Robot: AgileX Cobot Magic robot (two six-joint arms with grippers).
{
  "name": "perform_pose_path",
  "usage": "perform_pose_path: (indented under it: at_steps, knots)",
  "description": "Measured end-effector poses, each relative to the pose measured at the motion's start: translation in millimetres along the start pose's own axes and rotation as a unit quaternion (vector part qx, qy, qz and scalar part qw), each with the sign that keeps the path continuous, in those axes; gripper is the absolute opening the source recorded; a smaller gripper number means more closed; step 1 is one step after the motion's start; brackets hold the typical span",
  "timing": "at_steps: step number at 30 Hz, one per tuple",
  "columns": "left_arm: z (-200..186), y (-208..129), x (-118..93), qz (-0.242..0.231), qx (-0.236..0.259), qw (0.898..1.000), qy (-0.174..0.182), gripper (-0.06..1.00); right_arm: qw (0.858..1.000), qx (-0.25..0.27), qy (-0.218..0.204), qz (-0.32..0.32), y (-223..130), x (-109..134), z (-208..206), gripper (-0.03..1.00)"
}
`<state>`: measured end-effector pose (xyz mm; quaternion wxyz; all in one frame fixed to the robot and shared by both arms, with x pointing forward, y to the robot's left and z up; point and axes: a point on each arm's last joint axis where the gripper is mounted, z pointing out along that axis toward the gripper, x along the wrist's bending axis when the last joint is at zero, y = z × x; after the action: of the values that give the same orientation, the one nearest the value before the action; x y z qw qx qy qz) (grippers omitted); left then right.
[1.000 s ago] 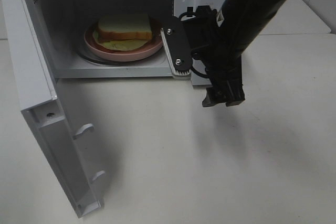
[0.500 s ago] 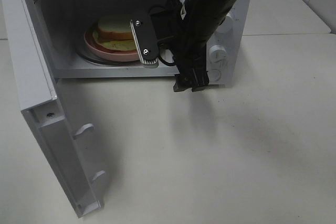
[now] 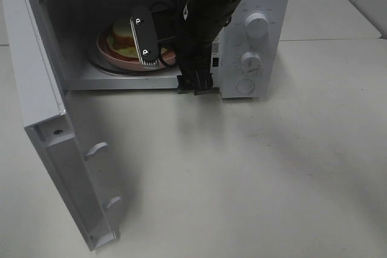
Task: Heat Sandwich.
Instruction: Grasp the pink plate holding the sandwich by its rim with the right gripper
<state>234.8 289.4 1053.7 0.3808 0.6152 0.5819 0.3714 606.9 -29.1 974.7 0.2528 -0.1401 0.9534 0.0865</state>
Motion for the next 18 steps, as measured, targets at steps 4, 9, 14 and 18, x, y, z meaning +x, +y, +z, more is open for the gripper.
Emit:
perform_pose_path:
  at_steps: [4,9,14,18]
  knots:
    - [0.0,0.0,0.0,0.000,0.000,1.000,0.000,0.97,1.000,-0.005,0.001,0.006,4.1,-5.2,14.2,0.93]
    - [0.0,0.0,0.0,0.000,0.000,1.000,0.000,0.97,1.000,-0.005,0.000,0.007,7.8,-10.6,33.3,0.93]
    - [0.0,-0.1,0.5,0.002,0.000,1.000,0.003,0.97,1.000,-0.008,-0.008,0.008,12.8,-19.4,53.4,0.92]
    - [0.0,-0.2,1.4,0.005,0.001,1.000,0.008,0.97,1.000,-0.009,-0.009,0.008,14.5,-21.3,65.0,0.91]
